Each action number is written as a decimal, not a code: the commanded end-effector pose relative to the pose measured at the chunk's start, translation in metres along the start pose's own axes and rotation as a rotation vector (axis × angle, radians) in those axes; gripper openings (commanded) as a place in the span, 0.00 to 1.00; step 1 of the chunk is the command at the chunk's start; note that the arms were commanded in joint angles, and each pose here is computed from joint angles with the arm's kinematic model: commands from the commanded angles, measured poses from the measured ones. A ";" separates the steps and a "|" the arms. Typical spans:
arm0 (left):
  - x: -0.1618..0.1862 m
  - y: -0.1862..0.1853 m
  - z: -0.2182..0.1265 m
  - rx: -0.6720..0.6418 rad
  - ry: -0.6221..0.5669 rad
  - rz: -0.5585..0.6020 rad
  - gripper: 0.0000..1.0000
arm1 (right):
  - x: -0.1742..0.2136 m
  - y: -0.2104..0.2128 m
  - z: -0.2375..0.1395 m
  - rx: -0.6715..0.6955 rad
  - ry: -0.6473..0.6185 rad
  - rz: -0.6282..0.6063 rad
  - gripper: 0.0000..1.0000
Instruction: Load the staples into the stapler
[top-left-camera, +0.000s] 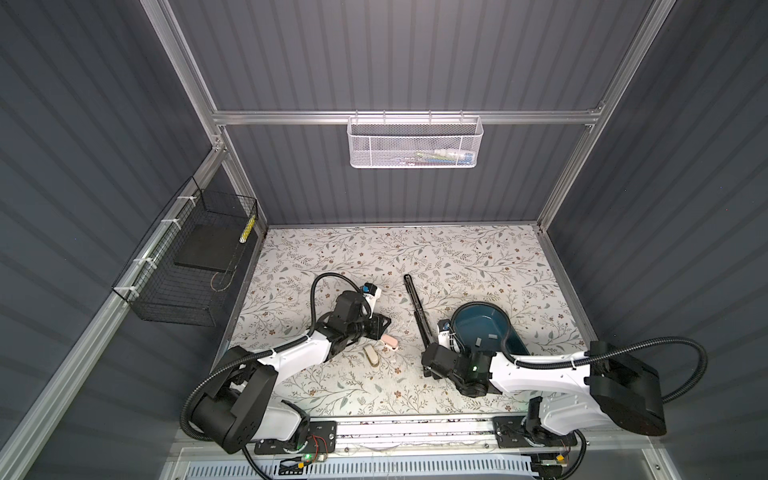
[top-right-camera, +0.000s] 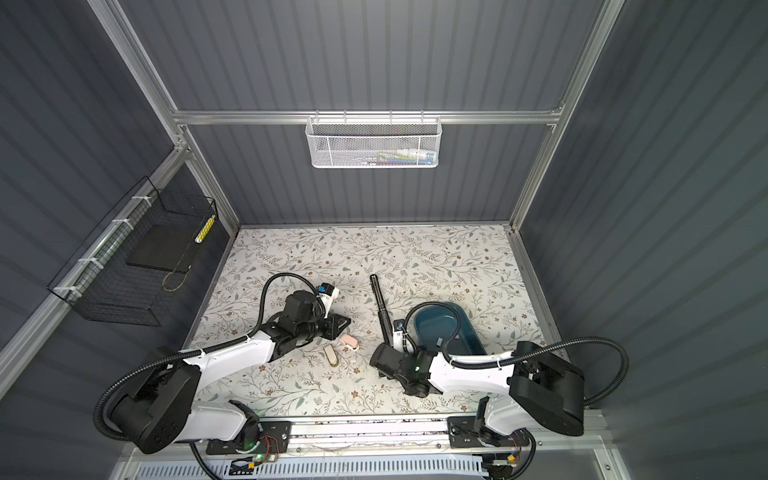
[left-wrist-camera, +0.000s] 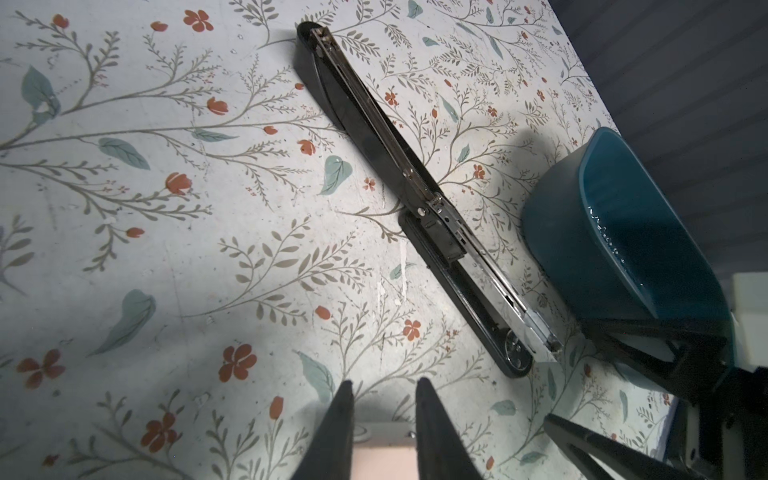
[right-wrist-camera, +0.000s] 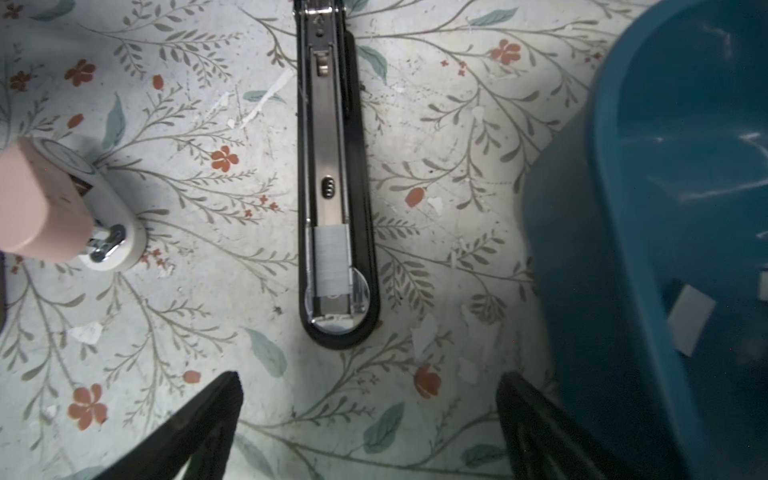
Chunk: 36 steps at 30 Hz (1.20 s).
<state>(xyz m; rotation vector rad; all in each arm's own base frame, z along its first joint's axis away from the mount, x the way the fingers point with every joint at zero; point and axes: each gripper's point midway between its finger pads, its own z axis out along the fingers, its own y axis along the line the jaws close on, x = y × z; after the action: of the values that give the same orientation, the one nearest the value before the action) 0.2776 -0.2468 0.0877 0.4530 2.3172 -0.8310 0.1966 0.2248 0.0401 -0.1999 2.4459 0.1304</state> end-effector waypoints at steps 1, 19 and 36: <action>0.003 -0.001 -0.003 -0.004 0.005 0.019 0.28 | -0.006 -0.004 0.000 0.018 -0.028 -0.013 0.97; 0.001 -0.001 -0.006 -0.014 -0.003 0.022 0.28 | -0.036 0.023 0.041 -0.017 -0.003 -0.070 0.63; -0.005 0.003 -0.014 -0.053 -0.040 0.034 0.30 | -0.041 0.026 0.051 0.007 -0.018 -0.127 0.29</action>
<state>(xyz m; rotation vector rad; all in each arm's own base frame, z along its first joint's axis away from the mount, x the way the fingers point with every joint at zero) 0.2804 -0.2398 0.0973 0.4278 2.2957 -0.7867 0.2500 0.2590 0.0263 -0.3329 2.4223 0.0846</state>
